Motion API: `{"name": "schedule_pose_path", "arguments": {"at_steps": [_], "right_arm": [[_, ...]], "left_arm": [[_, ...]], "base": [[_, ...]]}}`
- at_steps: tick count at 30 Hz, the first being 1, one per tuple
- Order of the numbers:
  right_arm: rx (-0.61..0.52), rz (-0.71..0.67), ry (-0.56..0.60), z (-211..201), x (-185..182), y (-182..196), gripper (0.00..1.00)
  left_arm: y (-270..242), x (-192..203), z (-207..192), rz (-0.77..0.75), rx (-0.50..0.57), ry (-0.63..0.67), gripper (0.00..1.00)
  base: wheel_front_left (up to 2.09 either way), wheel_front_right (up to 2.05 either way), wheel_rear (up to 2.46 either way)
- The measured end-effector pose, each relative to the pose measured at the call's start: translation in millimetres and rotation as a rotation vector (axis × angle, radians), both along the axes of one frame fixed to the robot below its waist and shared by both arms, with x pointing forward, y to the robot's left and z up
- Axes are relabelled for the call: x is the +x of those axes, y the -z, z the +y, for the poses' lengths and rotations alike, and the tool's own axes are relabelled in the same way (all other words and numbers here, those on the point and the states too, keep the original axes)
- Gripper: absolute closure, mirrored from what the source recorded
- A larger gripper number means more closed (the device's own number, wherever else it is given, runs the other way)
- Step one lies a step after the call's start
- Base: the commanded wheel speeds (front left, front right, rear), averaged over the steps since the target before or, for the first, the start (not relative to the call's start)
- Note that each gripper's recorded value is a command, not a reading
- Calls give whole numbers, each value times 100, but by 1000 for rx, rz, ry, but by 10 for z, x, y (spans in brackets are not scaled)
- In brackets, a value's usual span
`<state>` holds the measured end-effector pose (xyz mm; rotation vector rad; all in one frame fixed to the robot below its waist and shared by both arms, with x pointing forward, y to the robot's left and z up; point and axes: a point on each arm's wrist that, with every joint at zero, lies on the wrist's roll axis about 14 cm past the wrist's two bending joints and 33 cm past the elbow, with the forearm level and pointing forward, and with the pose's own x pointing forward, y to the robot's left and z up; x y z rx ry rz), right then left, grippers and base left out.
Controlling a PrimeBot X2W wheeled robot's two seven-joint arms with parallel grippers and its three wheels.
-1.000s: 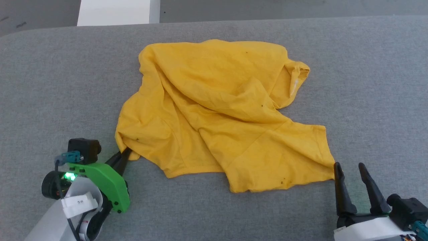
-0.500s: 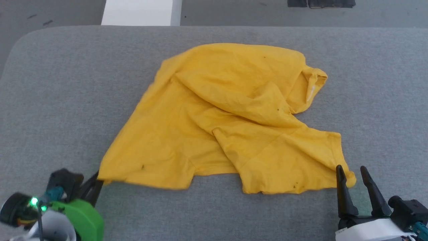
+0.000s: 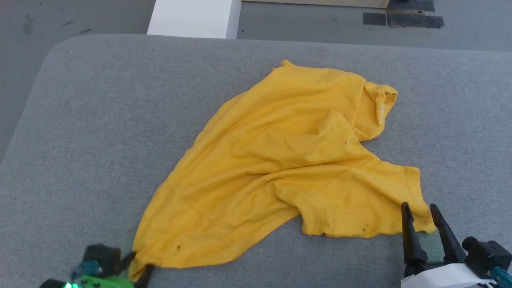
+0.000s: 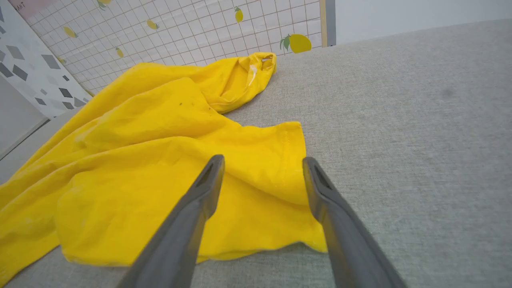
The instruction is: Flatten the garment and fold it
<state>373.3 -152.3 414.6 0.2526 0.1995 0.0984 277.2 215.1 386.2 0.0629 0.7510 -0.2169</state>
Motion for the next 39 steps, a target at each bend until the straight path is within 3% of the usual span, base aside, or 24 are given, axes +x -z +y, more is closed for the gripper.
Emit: {"name": "schedule_pose_path", "arguments": {"at_steps": [4,7,12,16,20,29,36,39], "right_arm": [[2,-13,-11,34,8,-43,0],[-1,-26,-19,57,11,-82,0],[-9,-46,-45,128,26,-164,0],[-24,-74,-64,169,72,-288,0],[-30,-103,-68,171,110,-420,0],[-17,-90,-135,378,26,-491,0],[-17,23,-310,878,26,-469,0],[-69,99,-376,1017,102,-434,0]], "left_arm": [[-450,308,-148,-180,-281,-143,0],[-862,498,-61,-359,-347,-180,0],[-1190,629,110,-574,-295,-237,0],[-1228,661,257,-698,-175,-304,0],[-1197,658,256,-737,-124,-354,0],[-1309,630,230,-822,-129,-403,0],[-1298,606,284,-835,-117,-402,0],[-1258,598,256,-826,-122,-395,0]], "base": [[0,0,0],[0,0,0],[0,0,0],[0,0,0],[0,0,0],[0,0,0],[0,0,0],[0,0,0]]}}
